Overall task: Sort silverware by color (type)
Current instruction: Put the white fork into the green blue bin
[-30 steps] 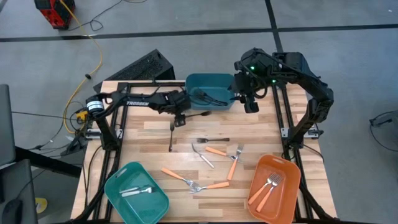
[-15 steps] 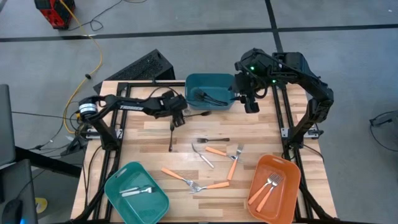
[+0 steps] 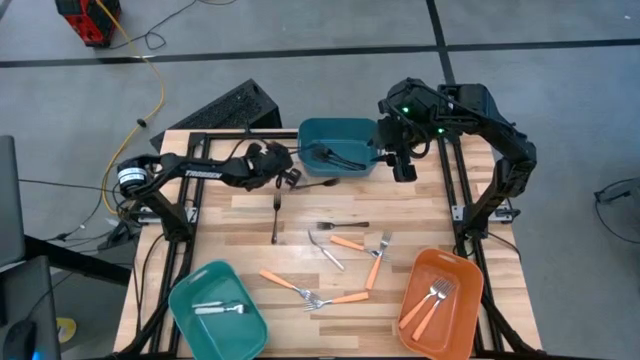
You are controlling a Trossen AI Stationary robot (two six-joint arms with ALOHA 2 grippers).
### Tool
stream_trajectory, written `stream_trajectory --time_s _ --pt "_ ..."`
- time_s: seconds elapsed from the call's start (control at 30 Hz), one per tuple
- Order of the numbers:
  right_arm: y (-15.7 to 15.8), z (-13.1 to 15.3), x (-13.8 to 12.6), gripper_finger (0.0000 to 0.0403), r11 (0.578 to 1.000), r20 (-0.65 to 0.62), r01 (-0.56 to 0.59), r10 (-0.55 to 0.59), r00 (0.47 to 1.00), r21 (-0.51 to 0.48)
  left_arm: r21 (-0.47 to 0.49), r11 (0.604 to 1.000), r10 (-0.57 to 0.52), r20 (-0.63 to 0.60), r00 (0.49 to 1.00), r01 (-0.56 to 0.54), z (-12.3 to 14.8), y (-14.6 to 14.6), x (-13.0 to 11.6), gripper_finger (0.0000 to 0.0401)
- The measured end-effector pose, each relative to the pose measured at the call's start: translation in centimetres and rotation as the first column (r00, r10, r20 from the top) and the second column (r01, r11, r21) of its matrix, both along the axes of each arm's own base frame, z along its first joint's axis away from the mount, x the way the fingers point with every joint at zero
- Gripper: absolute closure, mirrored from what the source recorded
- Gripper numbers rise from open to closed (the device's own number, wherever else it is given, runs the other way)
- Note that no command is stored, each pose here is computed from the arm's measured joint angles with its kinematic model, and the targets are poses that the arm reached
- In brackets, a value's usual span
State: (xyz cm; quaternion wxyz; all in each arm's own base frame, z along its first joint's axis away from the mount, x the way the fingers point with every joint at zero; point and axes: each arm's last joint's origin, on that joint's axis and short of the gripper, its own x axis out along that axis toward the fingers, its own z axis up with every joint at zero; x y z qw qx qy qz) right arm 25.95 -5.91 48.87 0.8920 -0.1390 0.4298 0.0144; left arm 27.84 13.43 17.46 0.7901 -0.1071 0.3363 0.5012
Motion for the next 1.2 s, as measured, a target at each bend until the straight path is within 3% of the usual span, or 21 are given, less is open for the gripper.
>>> stream_trajectory --time_s 0.2,0.33,0.43,0.77,0.83,0.9,1.0,1.1,1.2 --pt "0.0 0.0 0.0 0.0200 1.000 0.001 0.000 0.000 1.000 0.000 -0.012 0.996 0.085 0.103 0.991 -0.084 0.5 -0.5 0.5 0.0401" --pt "0.0 0.0 0.0 0.0200 1.000 0.003 0.000 0.000 1.000 -0.001 -0.123 0.980 0.180 0.229 0.957 -0.155 0.4 -0.5 0.5 0.0401" --pt "0.0 0.0 0.0 0.0200 1.000 0.003 -0.001 0.001 1.000 -0.001 -0.146 0.971 0.225 0.275 0.935 -0.191 0.4 -0.6 0.6 0.0401" --pt "0.0 0.0 0.0 0.0200 1.000 0.003 -0.002 0.002 1.000 -0.002 -0.136 0.931 0.364 0.307 0.879 -0.338 -1.0 -0.6 0.8 0.0401" --pt "0.0 0.0 0.0 0.0200 1.000 0.003 -0.004 0.004 1.000 0.000 -0.150 0.917 0.400 0.349 0.848 -0.371 -1.1 -0.7 0.9 0.0401" --pt "0.0 0.0 0.0 0.0200 1.000 0.003 -0.004 0.004 1.000 0.000 -0.162 0.915 0.403 0.385 0.830 -0.369 -1.0 -0.8 1.3 0.0401" --pt "0.0 0.0 0.0 0.0200 1.000 0.001 -0.004 0.004 1.000 0.003 -0.158 0.936 0.351 0.318 0.881 -0.316 -1.3 -1.5 1.3 0.0401" --pt "0.0 0.0 0.0 0.0200 1.000 0.001 -0.005 0.005 1.000 0.003 -0.164 0.941 0.335 0.332 0.882 -0.296 -1.3 -2.3 1.6 0.0401" --pt "0.0 0.0 0.0 0.0200 1.000 -0.001 -0.006 0.006 1.000 0.002 -0.128 0.971 0.235 0.374 0.897 -0.201 -0.7 -2.8 2.6 0.0401"
